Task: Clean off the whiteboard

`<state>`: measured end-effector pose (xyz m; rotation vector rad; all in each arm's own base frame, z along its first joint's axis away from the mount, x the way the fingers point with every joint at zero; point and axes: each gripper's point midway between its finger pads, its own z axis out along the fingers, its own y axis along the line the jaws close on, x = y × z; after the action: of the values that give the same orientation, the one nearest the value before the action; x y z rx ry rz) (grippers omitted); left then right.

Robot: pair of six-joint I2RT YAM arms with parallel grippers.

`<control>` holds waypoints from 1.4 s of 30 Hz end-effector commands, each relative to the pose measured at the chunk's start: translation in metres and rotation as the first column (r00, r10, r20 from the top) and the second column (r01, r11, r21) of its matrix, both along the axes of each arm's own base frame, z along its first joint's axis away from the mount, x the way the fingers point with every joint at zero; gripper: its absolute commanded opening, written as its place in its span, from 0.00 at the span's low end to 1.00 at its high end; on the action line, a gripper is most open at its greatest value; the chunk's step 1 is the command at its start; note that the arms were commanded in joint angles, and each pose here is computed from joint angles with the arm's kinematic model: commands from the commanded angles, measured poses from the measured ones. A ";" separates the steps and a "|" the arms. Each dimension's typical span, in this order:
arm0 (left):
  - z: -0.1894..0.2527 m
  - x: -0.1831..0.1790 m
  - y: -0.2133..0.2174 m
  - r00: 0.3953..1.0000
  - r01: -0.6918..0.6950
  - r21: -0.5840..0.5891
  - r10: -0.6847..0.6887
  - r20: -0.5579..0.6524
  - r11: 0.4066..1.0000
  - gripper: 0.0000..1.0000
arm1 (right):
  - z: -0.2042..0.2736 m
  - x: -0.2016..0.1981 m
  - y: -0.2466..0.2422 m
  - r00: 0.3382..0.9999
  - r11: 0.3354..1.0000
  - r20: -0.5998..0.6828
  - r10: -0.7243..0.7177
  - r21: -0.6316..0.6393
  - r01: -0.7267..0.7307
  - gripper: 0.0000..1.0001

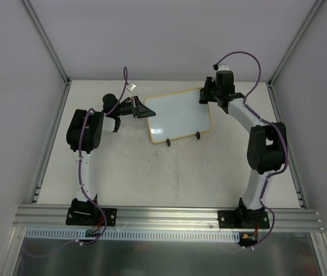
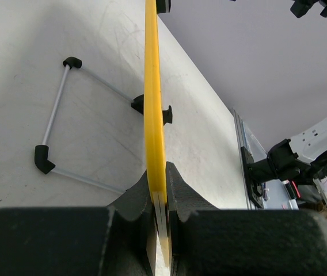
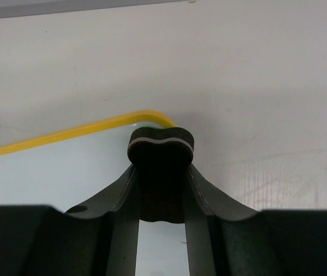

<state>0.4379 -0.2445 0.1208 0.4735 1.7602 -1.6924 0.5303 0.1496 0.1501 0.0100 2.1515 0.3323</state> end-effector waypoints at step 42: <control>0.021 -0.023 -0.007 0.941 0.136 0.032 -0.139 0.307 0.990 0.00 | -0.117 -0.169 -0.032 0.890 0.980 -0.431 -0.152 -0.182 0.080 0.01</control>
<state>0.4369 -0.2444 0.1228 0.5063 1.7399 -1.6804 0.3909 0.1227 0.0411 0.1512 2.5200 0.1206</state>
